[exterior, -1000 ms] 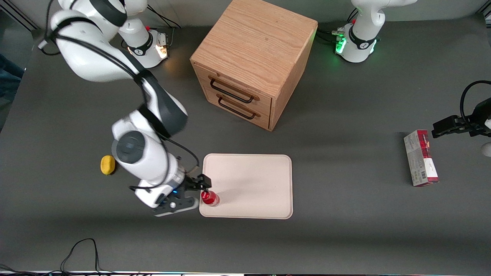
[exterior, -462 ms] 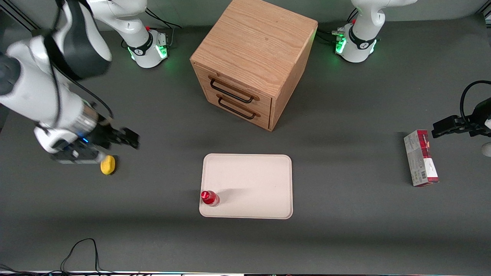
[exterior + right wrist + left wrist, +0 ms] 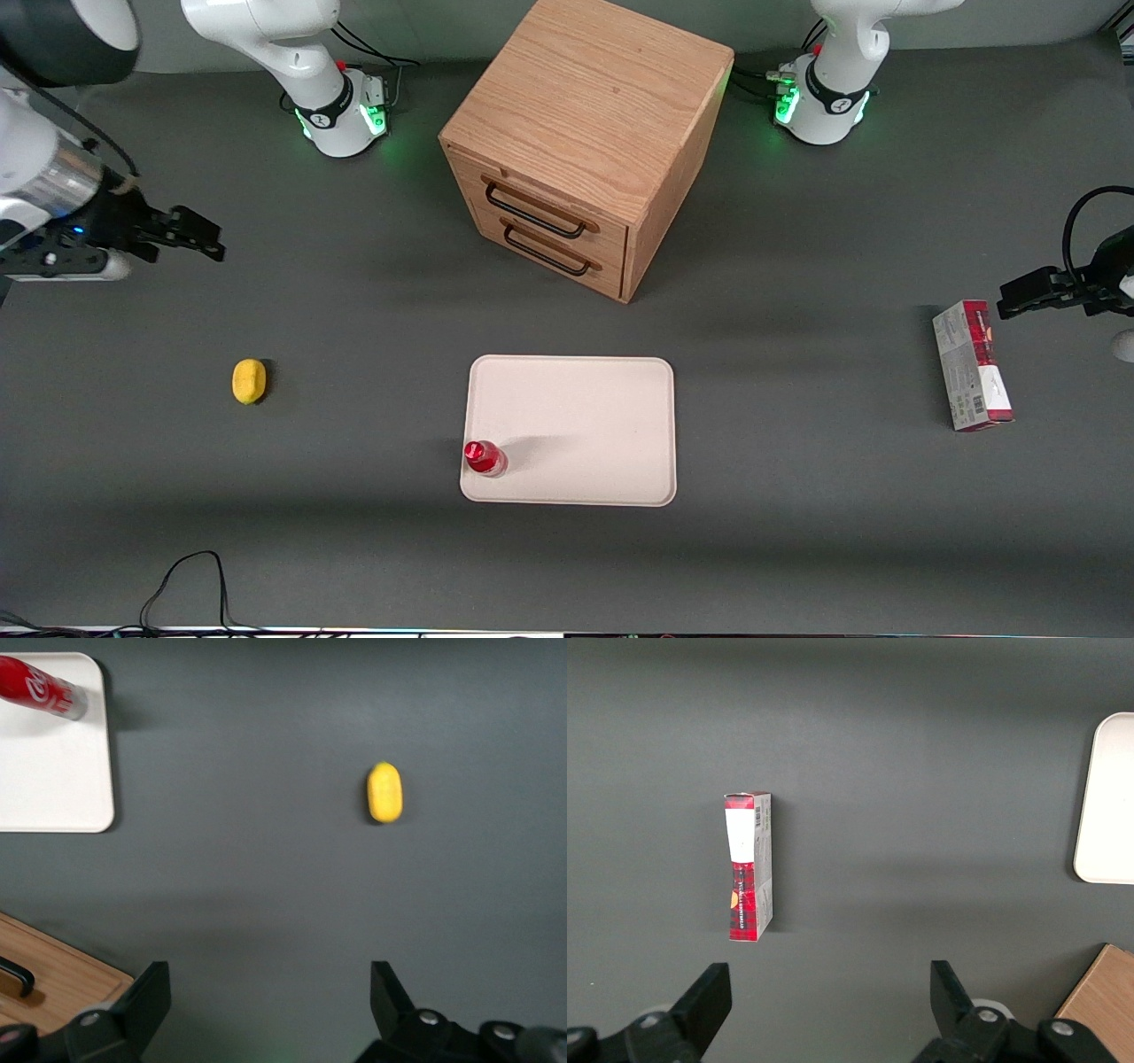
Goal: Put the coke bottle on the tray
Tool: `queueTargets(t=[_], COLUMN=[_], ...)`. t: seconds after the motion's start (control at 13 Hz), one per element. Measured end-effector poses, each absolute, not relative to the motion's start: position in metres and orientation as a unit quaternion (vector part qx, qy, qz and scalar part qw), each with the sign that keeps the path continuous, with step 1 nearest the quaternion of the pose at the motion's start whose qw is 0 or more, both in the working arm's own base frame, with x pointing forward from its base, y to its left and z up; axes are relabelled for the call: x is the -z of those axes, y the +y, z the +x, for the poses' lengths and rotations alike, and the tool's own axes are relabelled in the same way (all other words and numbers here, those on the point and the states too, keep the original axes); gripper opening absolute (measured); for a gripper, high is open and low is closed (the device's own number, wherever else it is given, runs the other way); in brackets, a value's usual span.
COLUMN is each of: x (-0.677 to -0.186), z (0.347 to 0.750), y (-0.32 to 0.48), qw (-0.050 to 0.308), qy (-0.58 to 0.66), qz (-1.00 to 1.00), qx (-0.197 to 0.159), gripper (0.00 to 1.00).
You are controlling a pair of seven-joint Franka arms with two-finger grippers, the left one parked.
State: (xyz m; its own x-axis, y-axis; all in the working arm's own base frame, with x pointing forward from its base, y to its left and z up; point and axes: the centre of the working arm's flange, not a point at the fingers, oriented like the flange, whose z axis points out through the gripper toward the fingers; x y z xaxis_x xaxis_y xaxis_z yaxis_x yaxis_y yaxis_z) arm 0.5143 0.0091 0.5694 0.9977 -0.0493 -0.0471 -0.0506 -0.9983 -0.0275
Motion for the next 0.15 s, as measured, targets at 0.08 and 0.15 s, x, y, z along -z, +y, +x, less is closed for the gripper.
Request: queueTargets(t=[0.08, 0.15], x=[-0.5696, -0.5701], z=[0.5138, 0.5149], y=[0.0063, 0.0077], qw=[0.015, 0.014], qy=[0.027, 0.026], qz=[-0.999, -0.999], qx=[-0.028, -0.028], gripper=[1.00, 1.00])
